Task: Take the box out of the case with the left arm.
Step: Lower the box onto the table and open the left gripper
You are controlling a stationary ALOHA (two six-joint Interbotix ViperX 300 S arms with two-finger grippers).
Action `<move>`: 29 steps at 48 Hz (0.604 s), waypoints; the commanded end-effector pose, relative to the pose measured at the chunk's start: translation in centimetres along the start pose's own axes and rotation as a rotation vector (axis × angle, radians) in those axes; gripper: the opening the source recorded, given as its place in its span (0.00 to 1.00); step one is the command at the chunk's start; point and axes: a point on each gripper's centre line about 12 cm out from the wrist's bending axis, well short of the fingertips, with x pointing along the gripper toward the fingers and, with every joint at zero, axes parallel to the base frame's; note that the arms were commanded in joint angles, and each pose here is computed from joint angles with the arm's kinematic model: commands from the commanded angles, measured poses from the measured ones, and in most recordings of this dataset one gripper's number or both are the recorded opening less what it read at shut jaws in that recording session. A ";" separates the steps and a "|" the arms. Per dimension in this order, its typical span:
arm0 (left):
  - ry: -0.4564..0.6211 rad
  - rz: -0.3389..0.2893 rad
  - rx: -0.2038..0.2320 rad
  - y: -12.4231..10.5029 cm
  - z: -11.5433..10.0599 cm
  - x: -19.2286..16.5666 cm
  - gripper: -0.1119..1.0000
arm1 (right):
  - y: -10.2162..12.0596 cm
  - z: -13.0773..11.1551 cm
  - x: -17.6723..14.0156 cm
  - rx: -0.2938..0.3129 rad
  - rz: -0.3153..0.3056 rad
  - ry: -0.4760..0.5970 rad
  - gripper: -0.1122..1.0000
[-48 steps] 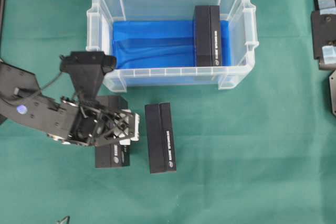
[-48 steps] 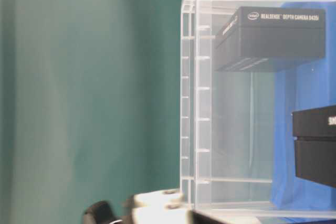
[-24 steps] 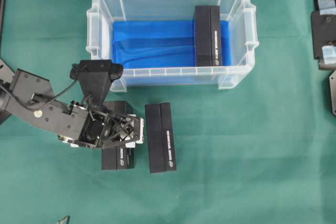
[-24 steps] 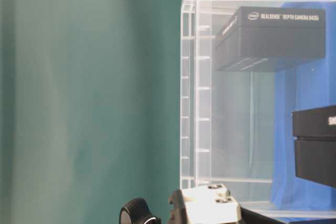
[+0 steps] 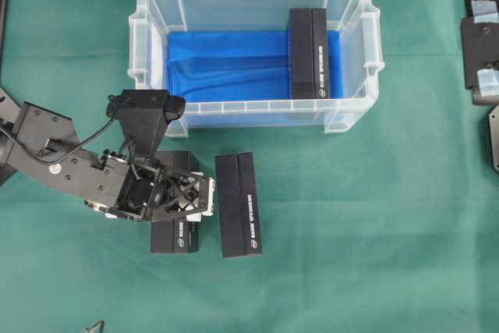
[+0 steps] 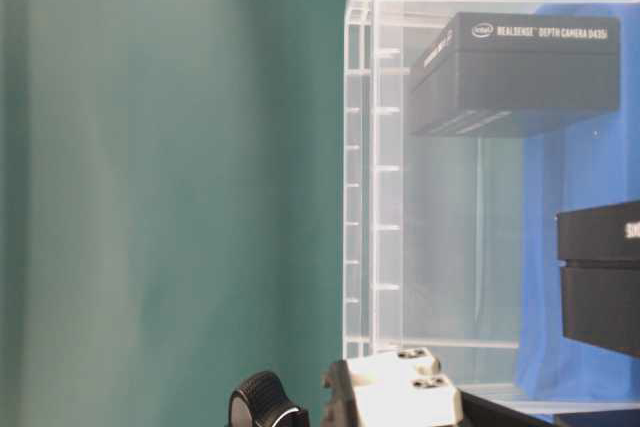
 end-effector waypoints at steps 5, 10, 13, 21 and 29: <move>0.008 -0.033 0.001 -0.4 -0.2 -0.6 0.85 | -0.1 0.2 -0.3 0.004 -0.001 -0.014 0.10; 0.008 -0.031 -0.002 -0.4 -0.2 -0.6 0.91 | -0.1 0.2 -0.4 0.004 -0.001 -0.015 0.10; 0.008 -0.033 -0.003 -0.4 -0.2 -0.7 0.91 | -0.1 0.2 -0.4 0.004 -0.001 -0.015 0.10; 0.009 -0.033 -0.014 -0.5 -0.1 -0.8 0.91 | -0.1 0.2 -0.3 0.004 -0.001 -0.014 0.10; 0.019 -0.070 -0.029 -1.3 0.1 -2.4 0.91 | -0.1 0.2 -0.3 0.004 -0.001 -0.014 0.10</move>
